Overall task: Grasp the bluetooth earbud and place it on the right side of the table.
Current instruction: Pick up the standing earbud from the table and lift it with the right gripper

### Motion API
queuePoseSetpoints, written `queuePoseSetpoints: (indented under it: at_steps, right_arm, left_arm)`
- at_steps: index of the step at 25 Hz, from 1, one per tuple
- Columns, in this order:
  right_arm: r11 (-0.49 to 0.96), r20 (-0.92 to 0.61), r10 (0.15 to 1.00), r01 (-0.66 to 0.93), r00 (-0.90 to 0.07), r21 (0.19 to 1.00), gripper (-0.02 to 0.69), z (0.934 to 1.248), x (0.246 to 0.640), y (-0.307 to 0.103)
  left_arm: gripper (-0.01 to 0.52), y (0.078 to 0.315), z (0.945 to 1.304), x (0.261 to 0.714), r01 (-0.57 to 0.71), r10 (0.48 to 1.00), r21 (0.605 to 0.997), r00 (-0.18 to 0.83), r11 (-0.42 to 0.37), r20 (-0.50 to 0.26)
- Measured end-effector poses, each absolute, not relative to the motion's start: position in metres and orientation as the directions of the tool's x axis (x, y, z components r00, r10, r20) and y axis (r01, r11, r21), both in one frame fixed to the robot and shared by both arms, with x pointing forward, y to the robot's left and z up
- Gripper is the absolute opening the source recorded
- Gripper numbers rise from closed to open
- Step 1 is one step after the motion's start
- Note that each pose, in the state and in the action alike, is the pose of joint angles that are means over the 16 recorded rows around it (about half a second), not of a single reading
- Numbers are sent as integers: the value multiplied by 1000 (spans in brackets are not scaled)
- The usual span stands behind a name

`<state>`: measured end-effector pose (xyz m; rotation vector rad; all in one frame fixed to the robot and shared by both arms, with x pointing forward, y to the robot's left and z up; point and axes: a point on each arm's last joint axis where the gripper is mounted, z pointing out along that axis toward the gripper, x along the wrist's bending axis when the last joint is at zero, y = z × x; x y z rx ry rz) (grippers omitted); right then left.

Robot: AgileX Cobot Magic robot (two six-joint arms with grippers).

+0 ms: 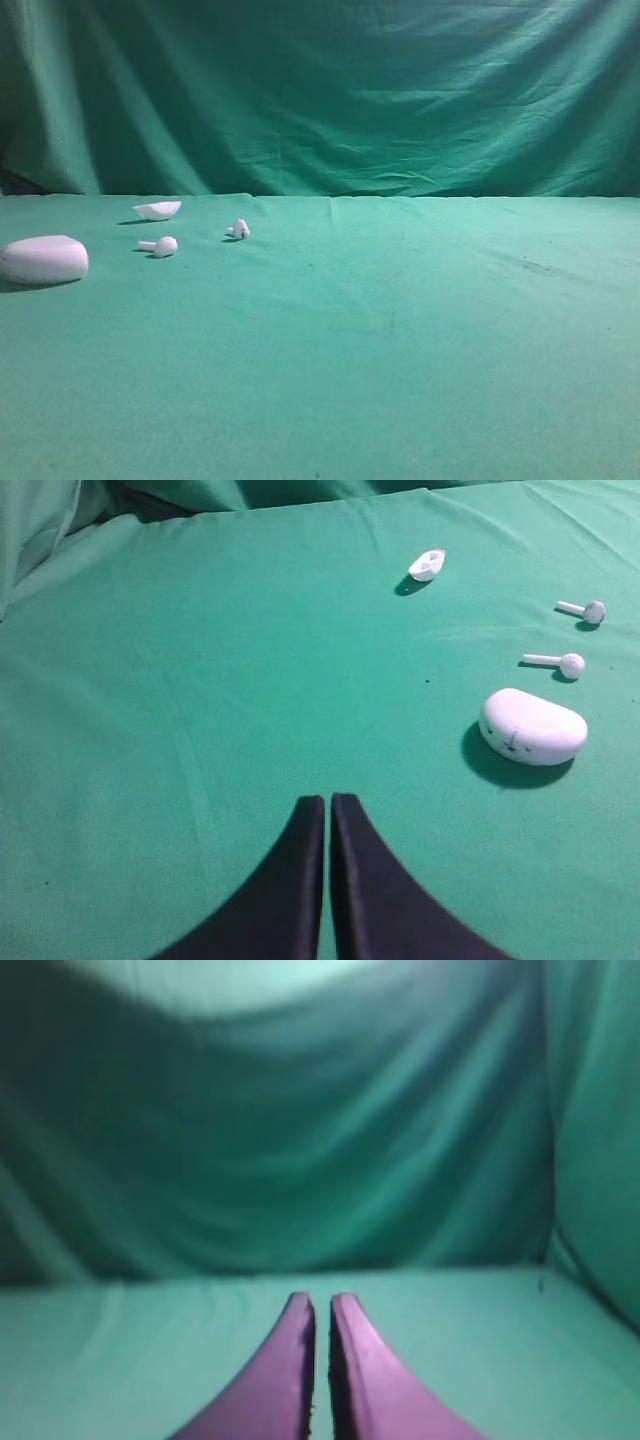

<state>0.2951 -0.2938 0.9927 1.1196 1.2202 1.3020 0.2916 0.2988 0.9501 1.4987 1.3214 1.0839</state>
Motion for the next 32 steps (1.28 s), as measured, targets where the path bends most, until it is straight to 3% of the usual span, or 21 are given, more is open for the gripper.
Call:
queuePoseSetpoints:
  at_steps: [6,11,17,24,32]
  right_arm:
    - [-60,59,994,-1,-90,998,47,1027,305,-292]
    - [-73,99,990,250,-95,966,47,1043,327,-288]
    - [-3,103,983,546,-152,838,47,1053,370,-276]
    - [215,68,938,726,-339,653,47,1061,432,-244]
    - [512,30,811,732,-585,450,47,1061,510,-171]
  left_arm:
    - [0,299,950,292,267,995,960,69,-90,74]
    - [0,299,950,292,267,995,960,70,-90,74]
    - [0,299,950,292,267,995,960,70,-90,74]
    - [0,299,950,292,267,995,960,70,-90,74]
    - [0,299,950,292,267,995,960,69,-90,74]
